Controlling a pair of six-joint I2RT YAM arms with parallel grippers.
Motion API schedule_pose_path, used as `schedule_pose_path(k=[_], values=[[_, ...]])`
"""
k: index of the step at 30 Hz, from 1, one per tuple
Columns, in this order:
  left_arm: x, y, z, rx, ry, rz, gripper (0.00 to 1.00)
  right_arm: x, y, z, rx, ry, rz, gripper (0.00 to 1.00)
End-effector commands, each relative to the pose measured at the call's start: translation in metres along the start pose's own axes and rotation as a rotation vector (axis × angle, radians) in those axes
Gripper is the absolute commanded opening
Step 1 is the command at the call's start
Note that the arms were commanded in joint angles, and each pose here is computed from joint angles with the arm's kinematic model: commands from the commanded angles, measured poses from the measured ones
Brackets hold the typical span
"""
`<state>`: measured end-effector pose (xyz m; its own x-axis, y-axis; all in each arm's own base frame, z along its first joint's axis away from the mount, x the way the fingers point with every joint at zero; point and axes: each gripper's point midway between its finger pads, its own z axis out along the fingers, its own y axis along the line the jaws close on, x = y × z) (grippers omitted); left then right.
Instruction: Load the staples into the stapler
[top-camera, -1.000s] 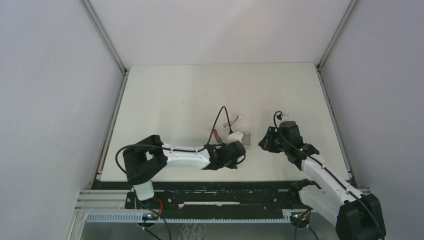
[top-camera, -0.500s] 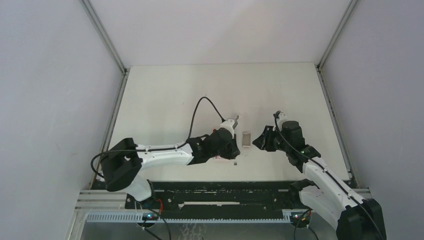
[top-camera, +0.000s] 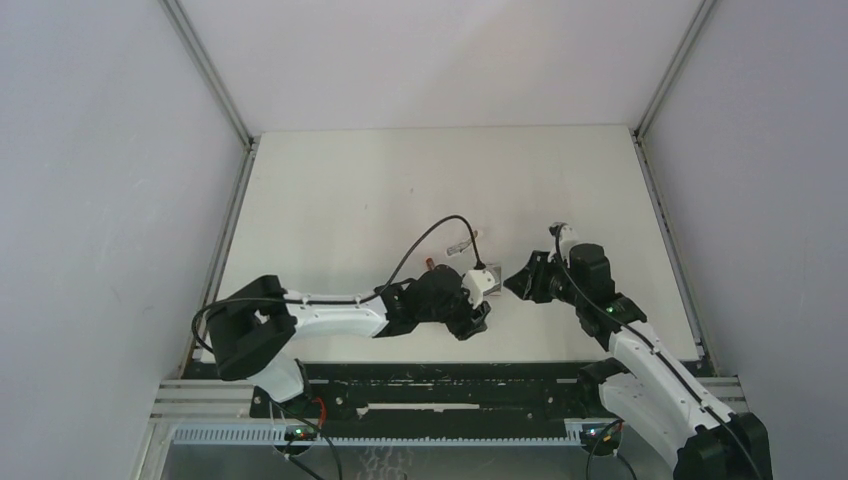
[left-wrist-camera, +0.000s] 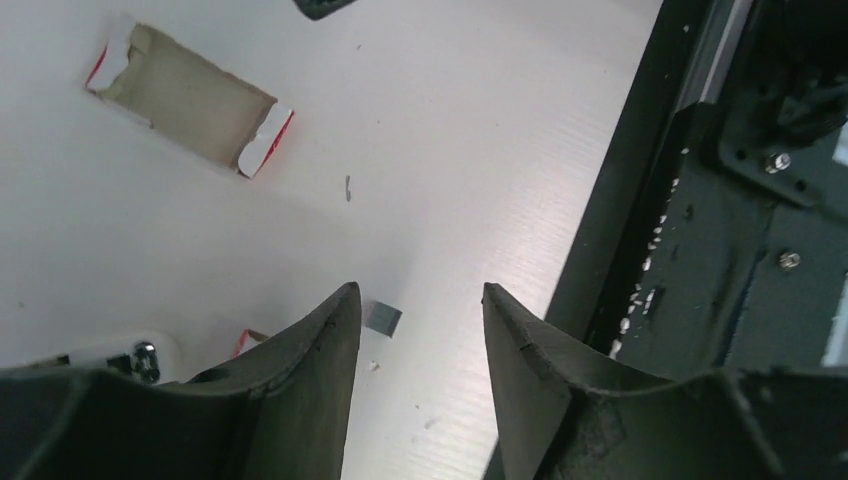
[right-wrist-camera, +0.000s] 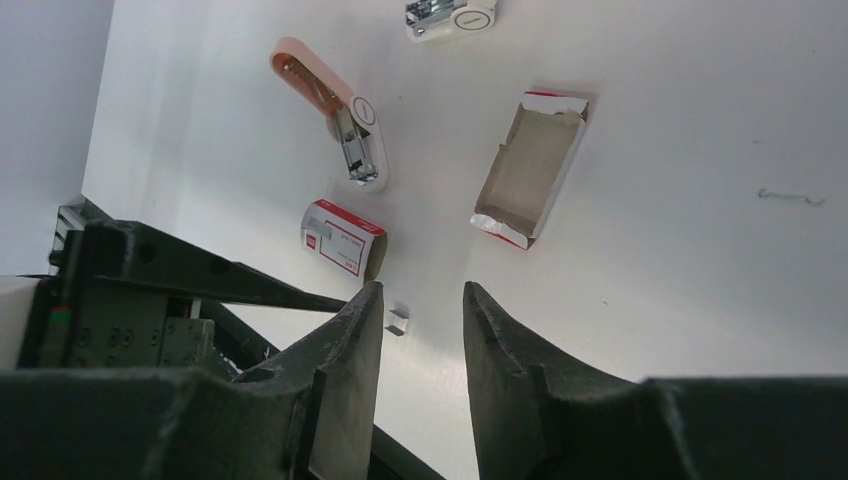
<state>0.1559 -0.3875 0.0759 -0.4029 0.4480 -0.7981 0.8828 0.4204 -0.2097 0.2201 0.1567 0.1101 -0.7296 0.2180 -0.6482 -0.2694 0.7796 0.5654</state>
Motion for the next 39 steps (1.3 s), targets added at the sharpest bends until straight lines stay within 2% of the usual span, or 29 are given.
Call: schedule_pose_path(k=[1, 5, 13, 29, 39], values=[[-0.001, 0.000, 0.009, 0.067, -0.033, 0.237, 0.54, -0.009, 0.007, -0.003, -0.033, -0.047, -0.008, 0.35], [0.012, 0.002, 0.014, 0.092, 0.008, 0.296, 0.55, -0.009, 0.007, -0.005, -0.033, -0.051, -0.005, 0.35], [0.026, 0.015, 0.020, 0.092, 0.049, 0.326, 0.56, -0.011, 0.010, -0.004, -0.051, -0.053, 0.006, 0.36], [0.049, 0.022, 0.026, 0.115, 0.117, 0.297, 0.55, -0.008, 0.007, -0.004, -0.047, -0.044, 0.016, 0.36], [0.064, 0.020, 0.021, 0.127, 0.147, 0.275, 0.49, -0.008, 0.004, -0.003, -0.048, -0.044, 0.023, 0.36]])
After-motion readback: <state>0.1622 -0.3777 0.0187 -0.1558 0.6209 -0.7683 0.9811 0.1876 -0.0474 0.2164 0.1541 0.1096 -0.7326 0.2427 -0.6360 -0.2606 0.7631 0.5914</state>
